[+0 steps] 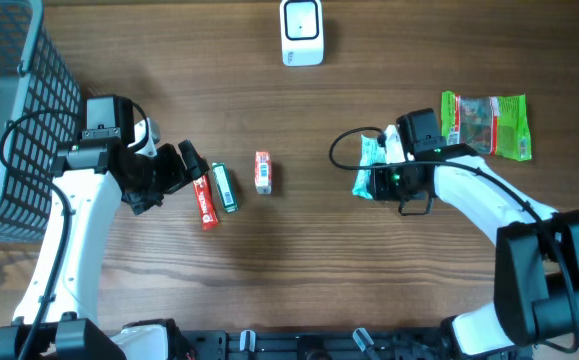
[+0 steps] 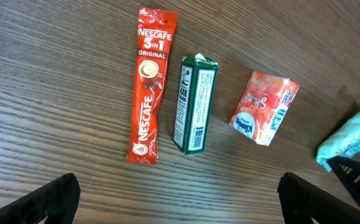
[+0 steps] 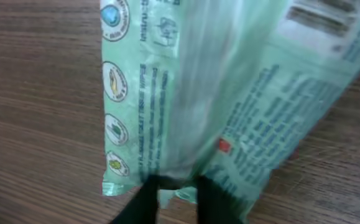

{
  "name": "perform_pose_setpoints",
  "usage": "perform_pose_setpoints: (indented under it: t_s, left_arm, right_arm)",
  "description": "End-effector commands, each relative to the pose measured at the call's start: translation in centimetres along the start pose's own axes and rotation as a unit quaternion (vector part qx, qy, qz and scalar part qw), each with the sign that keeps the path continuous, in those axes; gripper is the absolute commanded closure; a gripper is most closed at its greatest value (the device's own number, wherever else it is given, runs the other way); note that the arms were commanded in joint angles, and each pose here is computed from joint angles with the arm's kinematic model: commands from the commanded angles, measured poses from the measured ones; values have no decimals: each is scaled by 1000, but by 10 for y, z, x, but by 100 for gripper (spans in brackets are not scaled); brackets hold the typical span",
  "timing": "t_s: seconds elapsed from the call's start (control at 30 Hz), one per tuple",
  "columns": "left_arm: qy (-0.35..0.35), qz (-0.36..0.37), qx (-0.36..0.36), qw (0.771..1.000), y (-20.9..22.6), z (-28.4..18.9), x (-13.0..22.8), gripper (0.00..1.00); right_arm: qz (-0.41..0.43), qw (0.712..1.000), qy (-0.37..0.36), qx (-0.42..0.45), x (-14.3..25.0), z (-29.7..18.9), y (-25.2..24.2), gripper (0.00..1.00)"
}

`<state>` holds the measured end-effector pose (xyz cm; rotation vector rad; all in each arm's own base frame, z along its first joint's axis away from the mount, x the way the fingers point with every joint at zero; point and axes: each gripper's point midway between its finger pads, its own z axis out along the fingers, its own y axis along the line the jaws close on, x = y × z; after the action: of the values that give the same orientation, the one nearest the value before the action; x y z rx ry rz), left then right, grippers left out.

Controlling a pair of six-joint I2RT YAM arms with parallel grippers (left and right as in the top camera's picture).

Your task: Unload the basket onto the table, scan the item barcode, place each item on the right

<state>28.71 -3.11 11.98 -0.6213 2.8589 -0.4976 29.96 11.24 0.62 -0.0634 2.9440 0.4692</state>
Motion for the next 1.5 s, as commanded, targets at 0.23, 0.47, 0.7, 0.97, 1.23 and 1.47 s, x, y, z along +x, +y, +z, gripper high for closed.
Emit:
perform_pose_setpoints:
  t_s: [0.23,0.47,0.7,0.97,1.23,1.47]
  left_arm:
    - [-1,3,5,1000,-2,-1,2,0]
    - [-1,3,5,1000,-2,-1,2,0]
    - [-1,3,5,1000,-2,-1,2,0]
    - [-1,3,5,1000,-2,-1,2,0]
    - [-1,3,5,1000,-2,-1,2,0]
    - [-1,3,5,1000,-2,-1,2,0]
  right_arm:
    - [-35,999,31,-23,6,-5,11,40]
    - [-61,997,-32,-31,-14,-42,25,54]
    - [-14,990,-127,61,-58,-47,-4,71]
    - [-20,980,-184,75,-88,-46,-8,50]
    - [-13,991,-108,72,-70,19,-23,54]
    - [-67,981,-183,1,-96,-45,22,35]
